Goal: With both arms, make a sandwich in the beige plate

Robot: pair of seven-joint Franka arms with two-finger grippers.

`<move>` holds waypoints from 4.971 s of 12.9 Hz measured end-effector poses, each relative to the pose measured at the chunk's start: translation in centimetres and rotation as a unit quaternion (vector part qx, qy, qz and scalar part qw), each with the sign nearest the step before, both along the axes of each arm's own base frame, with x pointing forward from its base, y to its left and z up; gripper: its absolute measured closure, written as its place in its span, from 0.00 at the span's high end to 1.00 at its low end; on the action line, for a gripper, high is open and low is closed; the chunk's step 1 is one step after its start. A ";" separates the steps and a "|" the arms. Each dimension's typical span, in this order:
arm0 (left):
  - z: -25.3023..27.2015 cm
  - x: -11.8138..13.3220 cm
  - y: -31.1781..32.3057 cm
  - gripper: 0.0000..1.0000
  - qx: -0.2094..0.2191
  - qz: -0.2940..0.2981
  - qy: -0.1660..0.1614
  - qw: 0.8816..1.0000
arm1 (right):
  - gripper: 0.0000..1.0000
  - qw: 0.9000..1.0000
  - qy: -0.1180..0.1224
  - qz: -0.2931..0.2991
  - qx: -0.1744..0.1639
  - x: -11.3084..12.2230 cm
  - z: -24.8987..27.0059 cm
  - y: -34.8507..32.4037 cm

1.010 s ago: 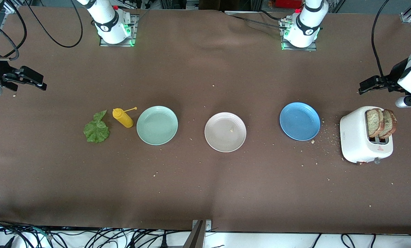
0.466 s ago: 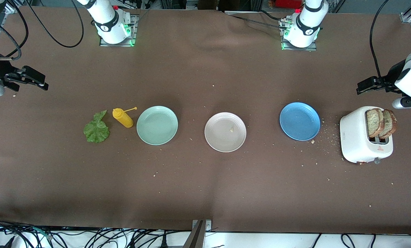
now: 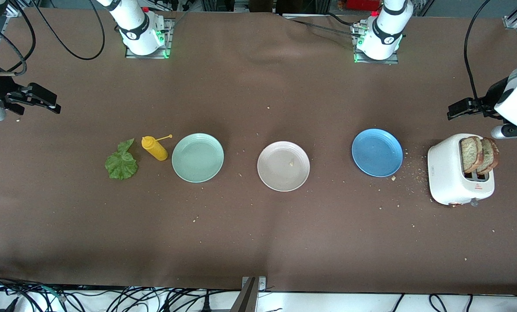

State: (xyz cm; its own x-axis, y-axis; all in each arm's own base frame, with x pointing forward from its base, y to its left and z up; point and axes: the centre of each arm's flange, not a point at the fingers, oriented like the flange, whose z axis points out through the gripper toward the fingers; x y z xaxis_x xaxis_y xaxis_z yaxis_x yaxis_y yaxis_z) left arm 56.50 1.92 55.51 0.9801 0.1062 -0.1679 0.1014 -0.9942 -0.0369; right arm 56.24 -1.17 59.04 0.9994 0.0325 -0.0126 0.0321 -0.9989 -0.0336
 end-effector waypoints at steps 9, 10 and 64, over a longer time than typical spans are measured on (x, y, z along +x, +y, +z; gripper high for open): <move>-0.1 0.0 0.0 1.00 0.000 0.000 0.000 1.000 | 1.00 1.000 0.000 0.000 0.000 0.0 0.0 0.0; -0.1 0.0 0.0 1.00 0.000 0.000 0.001 1.000 | 1.00 1.000 0.000 0.000 0.000 0.0 0.0 0.0; -15.4 9.3 -4.9 0.08 -0.272 -0.112 0.128 0.947 | 1.00 0.651 -0.180 0.589 0.444 5.5 -40.9 -0.5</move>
